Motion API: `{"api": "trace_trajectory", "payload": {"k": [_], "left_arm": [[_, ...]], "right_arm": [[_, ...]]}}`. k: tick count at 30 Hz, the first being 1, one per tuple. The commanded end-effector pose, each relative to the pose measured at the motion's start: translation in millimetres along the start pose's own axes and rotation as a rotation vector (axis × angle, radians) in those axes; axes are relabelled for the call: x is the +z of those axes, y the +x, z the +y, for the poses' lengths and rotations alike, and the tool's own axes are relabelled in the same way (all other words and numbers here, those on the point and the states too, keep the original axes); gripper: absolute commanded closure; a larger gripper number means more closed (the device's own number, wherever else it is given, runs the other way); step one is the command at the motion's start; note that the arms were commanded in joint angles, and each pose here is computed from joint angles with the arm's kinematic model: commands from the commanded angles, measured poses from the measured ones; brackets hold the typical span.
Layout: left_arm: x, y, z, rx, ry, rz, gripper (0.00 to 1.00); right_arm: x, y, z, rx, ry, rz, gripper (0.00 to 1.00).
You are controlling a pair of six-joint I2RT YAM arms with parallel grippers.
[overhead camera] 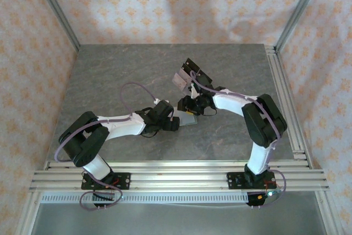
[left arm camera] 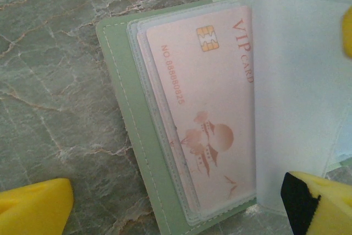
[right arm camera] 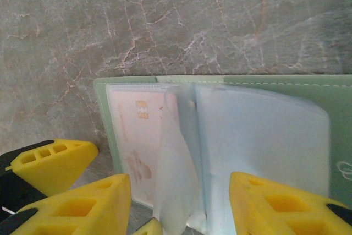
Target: Put the credit cards into the card holder
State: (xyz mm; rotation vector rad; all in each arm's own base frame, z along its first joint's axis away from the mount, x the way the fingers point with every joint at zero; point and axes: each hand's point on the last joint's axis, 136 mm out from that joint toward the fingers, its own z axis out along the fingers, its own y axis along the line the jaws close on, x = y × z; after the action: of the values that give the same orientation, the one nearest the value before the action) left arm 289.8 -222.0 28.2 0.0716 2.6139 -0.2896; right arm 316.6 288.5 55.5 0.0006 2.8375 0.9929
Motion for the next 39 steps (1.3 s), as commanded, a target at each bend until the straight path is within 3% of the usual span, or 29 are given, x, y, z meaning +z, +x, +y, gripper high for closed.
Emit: {"api": "trace_trajectory", "payload": {"k": [1,11,24,28,33,39], "left_arm": [[-10.6,-6.1,2.3,-0.004,-0.014,-0.043,0.01],[-61.0,-14.3,20.5,-0.034,-0.022,-0.14,0.0],[-81.8,-9.9,47.1,-0.084,-0.094,-0.191,0.0],[-80.6,-11.6,49.6,-0.085,-0.119,-0.187,0.0],[-74.1,-18.8,49.8,-0.104,-0.122,-0.182,0.0],[-59.9,-30.8,42.1,-0.099,-0.104,-0.142,0.0]], "right_arm": [[7.1,-1.5,21.5,-0.02,-0.058,0.009,0.5],[28.3,3.5,57.6,-0.064,-0.092,0.064,0.5],[63.5,10.0,44.1,-0.002,-0.074,0.143,0.5],[39.0,-1.1,70.9,-0.04,-0.125,0.102,0.5],[-22.6,-41.6,102.5,-0.082,-0.175,-0.035,0.5],[-91.3,-103.6,77.9,-0.111,-0.017,-0.222,0.5]]}}
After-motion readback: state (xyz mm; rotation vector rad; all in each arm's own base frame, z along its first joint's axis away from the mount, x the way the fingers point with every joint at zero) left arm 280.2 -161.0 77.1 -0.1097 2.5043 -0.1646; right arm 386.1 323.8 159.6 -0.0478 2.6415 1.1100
